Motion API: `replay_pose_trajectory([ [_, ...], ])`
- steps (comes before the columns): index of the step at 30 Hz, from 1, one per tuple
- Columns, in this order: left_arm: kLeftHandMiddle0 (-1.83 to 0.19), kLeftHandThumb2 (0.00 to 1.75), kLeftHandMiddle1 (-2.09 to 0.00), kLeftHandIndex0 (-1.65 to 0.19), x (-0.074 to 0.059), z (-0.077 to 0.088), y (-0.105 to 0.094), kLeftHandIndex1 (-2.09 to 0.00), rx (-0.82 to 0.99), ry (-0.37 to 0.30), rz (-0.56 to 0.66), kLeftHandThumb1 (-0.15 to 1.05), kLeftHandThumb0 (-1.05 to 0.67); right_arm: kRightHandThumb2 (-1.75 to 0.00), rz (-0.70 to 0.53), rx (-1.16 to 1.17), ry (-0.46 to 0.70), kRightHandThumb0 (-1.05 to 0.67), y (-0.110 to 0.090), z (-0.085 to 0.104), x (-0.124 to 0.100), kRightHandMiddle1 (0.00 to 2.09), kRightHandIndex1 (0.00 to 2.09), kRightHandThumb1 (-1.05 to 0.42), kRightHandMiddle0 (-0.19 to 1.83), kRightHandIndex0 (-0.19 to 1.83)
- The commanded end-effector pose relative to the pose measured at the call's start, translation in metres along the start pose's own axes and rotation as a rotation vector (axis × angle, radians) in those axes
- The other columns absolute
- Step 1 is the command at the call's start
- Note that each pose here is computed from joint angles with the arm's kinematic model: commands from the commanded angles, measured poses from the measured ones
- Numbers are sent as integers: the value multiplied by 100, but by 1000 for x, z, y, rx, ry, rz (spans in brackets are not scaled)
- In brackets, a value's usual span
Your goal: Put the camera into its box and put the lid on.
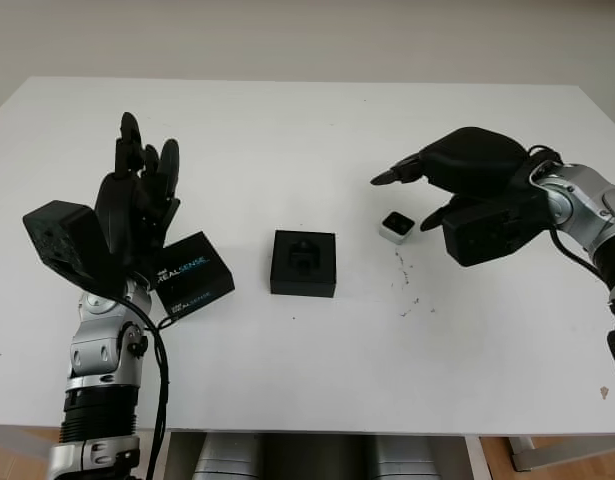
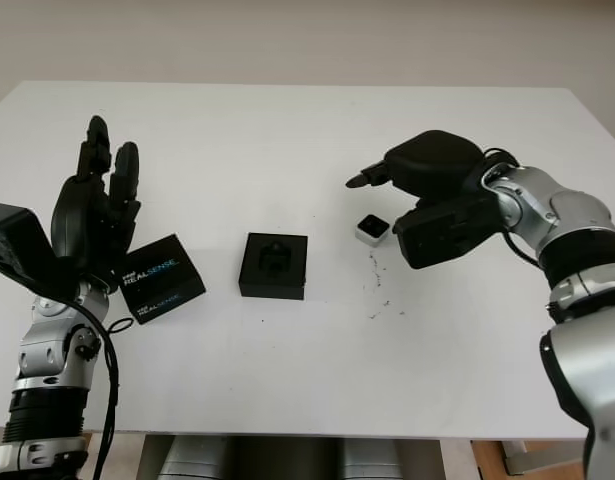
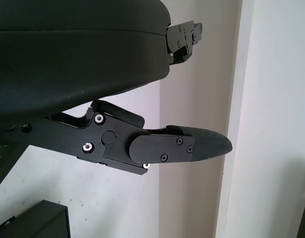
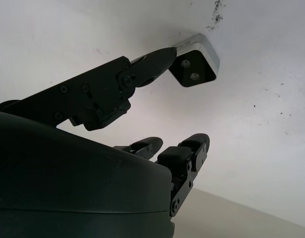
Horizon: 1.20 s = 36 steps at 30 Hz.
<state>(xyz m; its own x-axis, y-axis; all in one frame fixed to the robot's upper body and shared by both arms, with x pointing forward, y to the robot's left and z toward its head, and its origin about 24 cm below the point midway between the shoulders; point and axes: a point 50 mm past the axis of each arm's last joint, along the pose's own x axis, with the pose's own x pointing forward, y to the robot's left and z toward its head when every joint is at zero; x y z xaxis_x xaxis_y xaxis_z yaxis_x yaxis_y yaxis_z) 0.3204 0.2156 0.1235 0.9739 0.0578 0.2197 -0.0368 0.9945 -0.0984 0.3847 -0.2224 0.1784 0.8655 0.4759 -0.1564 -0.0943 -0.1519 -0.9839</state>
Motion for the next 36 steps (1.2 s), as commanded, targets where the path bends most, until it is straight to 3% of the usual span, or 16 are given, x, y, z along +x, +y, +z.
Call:
replay_pose_trajectory([
  [1, 19, 38, -2, 19, -1, 7, 3, -1, 14, -30, -3, 105, -64, -6, 11, 11, -5, -25, 5, 2, 1, 6, 8, -82, 55, 50],
  [18, 19, 39, -2, 19, -2, 10, 4, -1, 15, -36, -8, 105, -63, -5, 11, -9, -4, -32, 22, 6, 4, 6, 4, -80, 57, 45],
  [36, 19, 37, -4, 19, -1, 11, 2, -3, 29, -28, -14, 105, -63, -6, 46, 20, 46, -25, 37, 5, 7, 7, 5, -86, 62, 45],
])
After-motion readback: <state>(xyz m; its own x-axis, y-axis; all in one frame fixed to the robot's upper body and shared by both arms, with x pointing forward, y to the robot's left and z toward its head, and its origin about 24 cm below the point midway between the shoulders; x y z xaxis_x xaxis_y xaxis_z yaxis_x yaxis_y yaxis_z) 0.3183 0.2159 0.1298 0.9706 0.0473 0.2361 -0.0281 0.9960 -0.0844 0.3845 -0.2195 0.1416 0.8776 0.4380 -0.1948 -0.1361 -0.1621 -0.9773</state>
